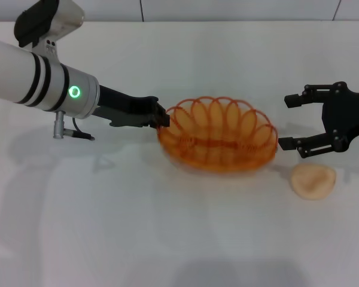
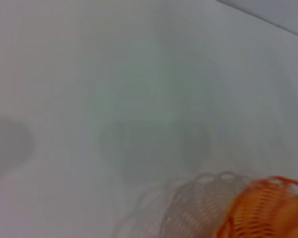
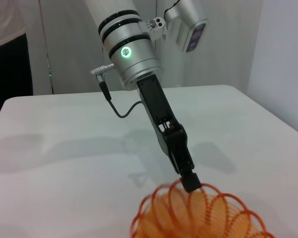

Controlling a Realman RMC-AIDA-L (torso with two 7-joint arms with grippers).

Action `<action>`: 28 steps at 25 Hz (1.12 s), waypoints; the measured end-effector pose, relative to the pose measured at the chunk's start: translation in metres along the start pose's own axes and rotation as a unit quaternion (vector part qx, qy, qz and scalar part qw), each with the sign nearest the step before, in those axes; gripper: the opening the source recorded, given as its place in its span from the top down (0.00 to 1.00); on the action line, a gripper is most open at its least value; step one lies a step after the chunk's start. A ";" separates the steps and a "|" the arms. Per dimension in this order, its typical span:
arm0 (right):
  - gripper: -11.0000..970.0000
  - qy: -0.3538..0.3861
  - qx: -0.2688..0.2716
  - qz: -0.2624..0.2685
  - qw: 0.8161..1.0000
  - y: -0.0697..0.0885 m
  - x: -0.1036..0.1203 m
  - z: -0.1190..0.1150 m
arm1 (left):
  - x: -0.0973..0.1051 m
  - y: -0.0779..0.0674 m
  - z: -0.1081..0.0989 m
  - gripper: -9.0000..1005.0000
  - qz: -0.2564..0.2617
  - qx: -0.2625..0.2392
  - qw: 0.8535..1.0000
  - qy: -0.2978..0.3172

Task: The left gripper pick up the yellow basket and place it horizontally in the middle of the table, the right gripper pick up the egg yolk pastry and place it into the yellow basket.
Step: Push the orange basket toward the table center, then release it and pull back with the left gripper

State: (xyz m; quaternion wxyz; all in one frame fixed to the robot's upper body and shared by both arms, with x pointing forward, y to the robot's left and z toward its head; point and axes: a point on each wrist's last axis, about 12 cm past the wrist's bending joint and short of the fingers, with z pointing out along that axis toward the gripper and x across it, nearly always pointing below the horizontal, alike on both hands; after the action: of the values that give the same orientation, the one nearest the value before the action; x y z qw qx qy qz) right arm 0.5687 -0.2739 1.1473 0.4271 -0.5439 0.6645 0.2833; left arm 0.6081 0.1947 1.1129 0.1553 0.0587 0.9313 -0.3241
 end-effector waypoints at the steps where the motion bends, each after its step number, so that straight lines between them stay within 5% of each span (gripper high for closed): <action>1: 0.12 0.000 0.000 0.000 1.000 0.000 0.000 0.000 | 0.000 0.000 0.000 0.83 -0.002 0.000 1.000 -0.001; 13: 0.12 -0.001 0.000 -0.002 1.000 -0.001 -0.002 0.001 | 0.001 0.001 -0.001 0.62 0.000 -0.003 1.000 0.009; 25: 0.12 -0.005 0.003 0.006 1.000 0.000 -0.001 0.002 | 0.002 0.004 -0.012 0.16 0.046 -0.001 0.999 0.013; 28: 0.12 -0.007 0.006 0.013 1.000 0.002 0.003 0.000 | 0.003 0.011 -0.025 0.16 0.080 -0.008 0.997 -0.013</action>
State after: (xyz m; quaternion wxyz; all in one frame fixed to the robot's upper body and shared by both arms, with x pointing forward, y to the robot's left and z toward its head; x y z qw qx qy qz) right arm 0.5667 -0.2746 1.1448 0.4311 -0.5304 0.6703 0.2889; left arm 0.6015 0.2188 1.1244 0.1927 0.1273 0.9242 -0.3040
